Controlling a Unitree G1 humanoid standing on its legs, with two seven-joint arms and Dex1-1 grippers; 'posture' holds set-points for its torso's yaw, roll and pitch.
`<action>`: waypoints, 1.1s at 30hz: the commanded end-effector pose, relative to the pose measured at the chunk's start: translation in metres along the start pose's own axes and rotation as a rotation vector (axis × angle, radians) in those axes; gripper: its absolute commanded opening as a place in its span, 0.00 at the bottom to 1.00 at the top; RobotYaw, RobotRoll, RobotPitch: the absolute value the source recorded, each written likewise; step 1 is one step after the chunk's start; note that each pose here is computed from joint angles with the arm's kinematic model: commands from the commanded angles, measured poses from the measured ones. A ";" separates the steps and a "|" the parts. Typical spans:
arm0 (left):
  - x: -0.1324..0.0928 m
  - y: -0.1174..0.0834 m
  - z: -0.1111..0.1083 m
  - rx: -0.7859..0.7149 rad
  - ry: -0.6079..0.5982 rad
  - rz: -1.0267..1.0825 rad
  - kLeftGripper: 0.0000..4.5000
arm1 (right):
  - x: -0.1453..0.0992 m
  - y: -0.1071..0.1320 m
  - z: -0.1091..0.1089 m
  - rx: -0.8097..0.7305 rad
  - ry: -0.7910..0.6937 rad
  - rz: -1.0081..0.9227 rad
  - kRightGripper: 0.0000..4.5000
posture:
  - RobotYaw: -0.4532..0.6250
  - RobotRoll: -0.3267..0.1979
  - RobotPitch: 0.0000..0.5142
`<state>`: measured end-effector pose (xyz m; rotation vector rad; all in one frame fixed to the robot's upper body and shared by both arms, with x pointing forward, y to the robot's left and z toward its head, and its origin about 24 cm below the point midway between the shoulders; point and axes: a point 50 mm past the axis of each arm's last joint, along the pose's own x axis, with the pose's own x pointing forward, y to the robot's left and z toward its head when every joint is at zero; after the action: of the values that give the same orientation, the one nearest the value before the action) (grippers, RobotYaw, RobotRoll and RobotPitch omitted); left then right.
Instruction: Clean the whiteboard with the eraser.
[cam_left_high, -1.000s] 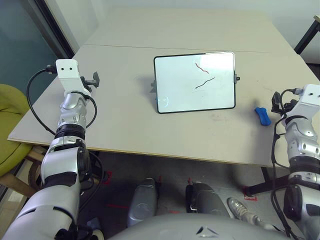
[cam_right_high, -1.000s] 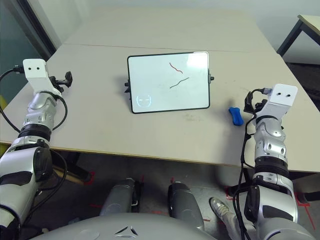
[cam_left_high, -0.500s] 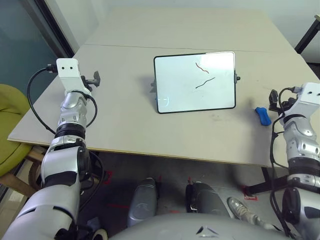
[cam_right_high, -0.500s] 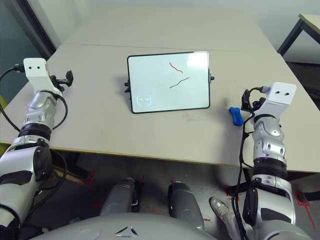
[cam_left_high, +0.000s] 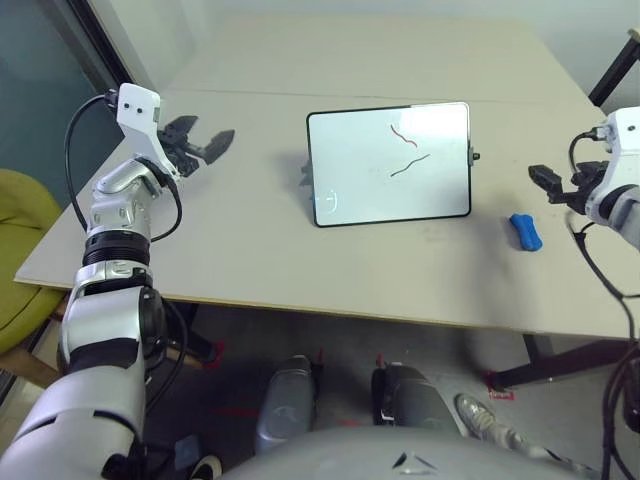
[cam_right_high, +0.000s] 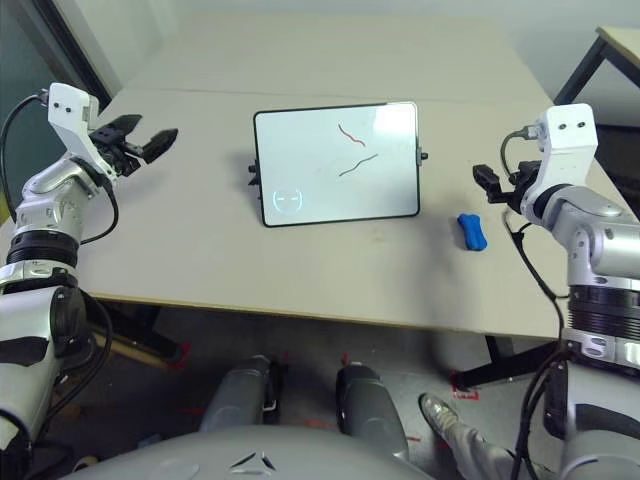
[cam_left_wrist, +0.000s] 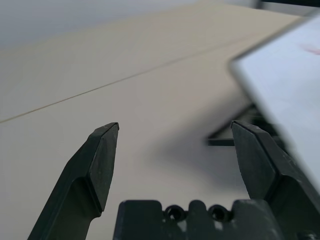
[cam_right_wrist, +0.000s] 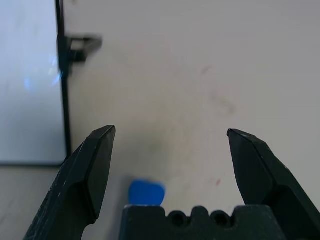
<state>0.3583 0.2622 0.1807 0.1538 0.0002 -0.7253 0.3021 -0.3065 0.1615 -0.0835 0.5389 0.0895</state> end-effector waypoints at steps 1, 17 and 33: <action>-0.002 -0.017 -0.004 -0.034 0.066 -0.168 1.00 | 0.002 0.002 -0.008 0.018 0.141 0.022 0.99 | 0.62 0.62 0.10; -0.015 -0.045 -0.012 -0.109 0.162 -0.324 1.00 | 0.018 0.010 -0.041 0.104 0.326 0.043 0.99 | 0.66 0.62 0.17; -0.013 -0.044 -0.009 -0.094 0.153 -0.315 1.00 | 0.025 0.007 -0.054 0.117 0.348 0.017 0.99 | 0.66 0.62 0.16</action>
<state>0.3200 0.2399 0.1661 0.1105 0.2026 -1.0228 0.2977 -0.3014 0.1083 0.0182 0.8689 0.0759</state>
